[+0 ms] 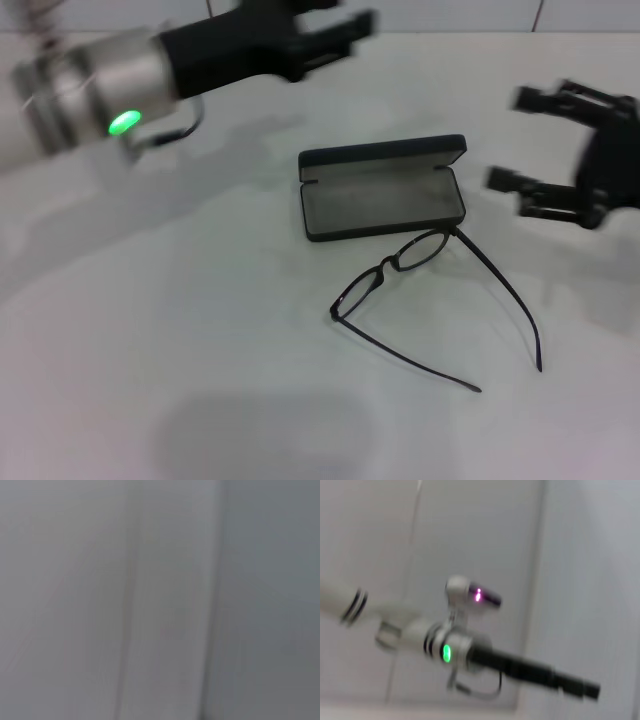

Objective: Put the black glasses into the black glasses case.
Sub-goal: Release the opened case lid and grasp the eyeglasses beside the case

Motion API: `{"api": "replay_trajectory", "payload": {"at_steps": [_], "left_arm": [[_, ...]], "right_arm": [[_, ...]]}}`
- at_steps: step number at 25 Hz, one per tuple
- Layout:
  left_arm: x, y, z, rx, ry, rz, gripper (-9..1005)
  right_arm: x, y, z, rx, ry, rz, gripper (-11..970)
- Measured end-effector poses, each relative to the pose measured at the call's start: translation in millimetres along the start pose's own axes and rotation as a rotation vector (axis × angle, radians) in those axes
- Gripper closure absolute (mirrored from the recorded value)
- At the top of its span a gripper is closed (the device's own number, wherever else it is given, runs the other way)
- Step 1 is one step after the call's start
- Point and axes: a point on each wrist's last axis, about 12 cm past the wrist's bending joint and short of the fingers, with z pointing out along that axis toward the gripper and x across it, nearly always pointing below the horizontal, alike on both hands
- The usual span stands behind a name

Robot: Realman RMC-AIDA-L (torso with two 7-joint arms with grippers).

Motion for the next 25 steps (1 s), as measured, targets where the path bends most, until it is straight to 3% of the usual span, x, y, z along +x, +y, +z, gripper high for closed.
{"api": "replay_trajectory", "payload": {"at_steps": [4,7,10,13,18,25], "left_arm": [[40,-8.5,-56,-0.105,-0.181,-0.172,402],[62,-27.0,-95,-0.146,-0.29,-0.208,402],[71,-35.7,-108,-0.163,-0.316,-0.208,402],[78,-41.5,-119,-0.189,-0.324,-0.217,402],[86,-45.1,-123,-0.213,-0.315,-0.2,401],[83,-43.1,-109,-0.181,-0.313,-0.182,404]], "right_arm": [[-25,-31.4,42,-0.196,0.32,-0.102,180],[-42,-40.6,65,-0.349,0.471,-0.15,180],[-58,-45.9,87,-0.479,0.577,-0.177,182],[-66,-48.1,116,-0.562,0.683,-0.223,184],[-58,-35.0,166,-0.671,0.877,-0.311,188],[-48,-23.4,197,-0.699,0.935,-0.386,194]]}}
